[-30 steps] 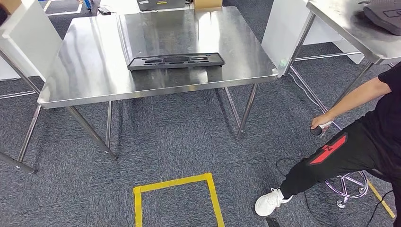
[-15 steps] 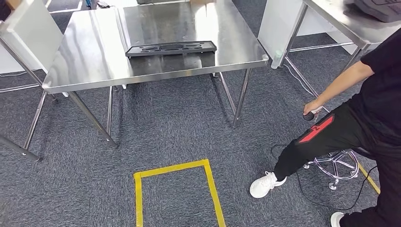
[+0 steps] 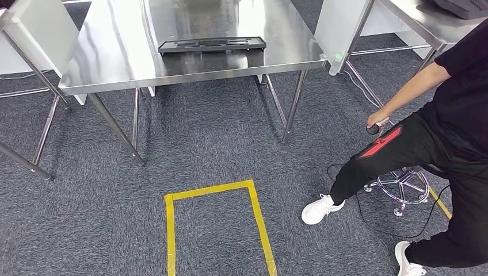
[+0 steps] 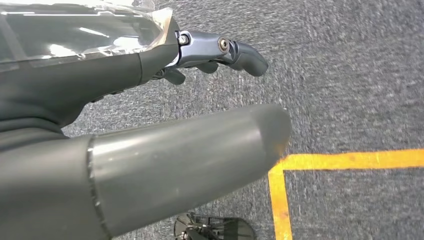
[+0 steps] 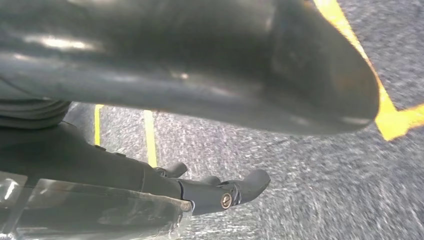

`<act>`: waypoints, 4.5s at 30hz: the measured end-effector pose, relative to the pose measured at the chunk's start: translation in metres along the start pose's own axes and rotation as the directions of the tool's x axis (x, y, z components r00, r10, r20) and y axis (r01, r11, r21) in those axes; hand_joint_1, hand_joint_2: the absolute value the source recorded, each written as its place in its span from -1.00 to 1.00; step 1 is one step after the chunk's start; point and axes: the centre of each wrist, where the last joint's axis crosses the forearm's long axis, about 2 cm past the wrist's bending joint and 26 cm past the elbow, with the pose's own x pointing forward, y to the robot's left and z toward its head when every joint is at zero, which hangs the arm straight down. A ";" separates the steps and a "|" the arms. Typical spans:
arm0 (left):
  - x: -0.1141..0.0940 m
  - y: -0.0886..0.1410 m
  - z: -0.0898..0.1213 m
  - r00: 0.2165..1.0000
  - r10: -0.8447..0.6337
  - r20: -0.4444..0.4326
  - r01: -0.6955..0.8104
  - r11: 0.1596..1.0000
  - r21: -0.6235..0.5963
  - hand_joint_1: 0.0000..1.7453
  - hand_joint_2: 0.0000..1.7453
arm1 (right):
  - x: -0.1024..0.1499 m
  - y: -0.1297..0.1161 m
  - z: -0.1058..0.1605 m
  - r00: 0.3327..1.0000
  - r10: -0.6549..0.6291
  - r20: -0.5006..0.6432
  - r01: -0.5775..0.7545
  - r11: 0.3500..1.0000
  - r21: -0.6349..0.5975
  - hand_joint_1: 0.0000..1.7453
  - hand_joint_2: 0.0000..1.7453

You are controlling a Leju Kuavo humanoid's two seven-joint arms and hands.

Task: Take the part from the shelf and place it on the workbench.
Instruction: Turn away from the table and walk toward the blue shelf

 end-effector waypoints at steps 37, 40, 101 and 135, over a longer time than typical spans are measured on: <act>0.003 -0.001 -0.002 0.999 -0.032 0.021 0.033 0.999 -0.032 -1.00 -1.00 | -0.007 0.006 0.002 0.997 0.051 -0.058 -0.051 0.999 0.008 -1.00 -1.00; 0.004 -0.004 -0.001 0.999 -0.030 0.027 0.031 0.999 -0.038 -1.00 -1.00 | -0.006 0.006 0.002 0.997 0.055 -0.055 -0.055 0.998 0.008 -1.00 -1.00; 0.001 0.000 -0.001 0.997 -0.069 0.026 0.069 0.997 -0.024 -1.00 -1.00 | -0.010 0.014 0.004 0.989 0.135 -0.060 -0.134 0.991 0.029 -1.00 -1.00; 0.001 -0.008 0.002 0.997 -0.076 0.016 0.077 0.996 -0.035 -1.00 -1.00 | -0.011 0.009 0.003 0.986 0.150 -0.079 -0.149 0.989 0.015 -1.00 -1.00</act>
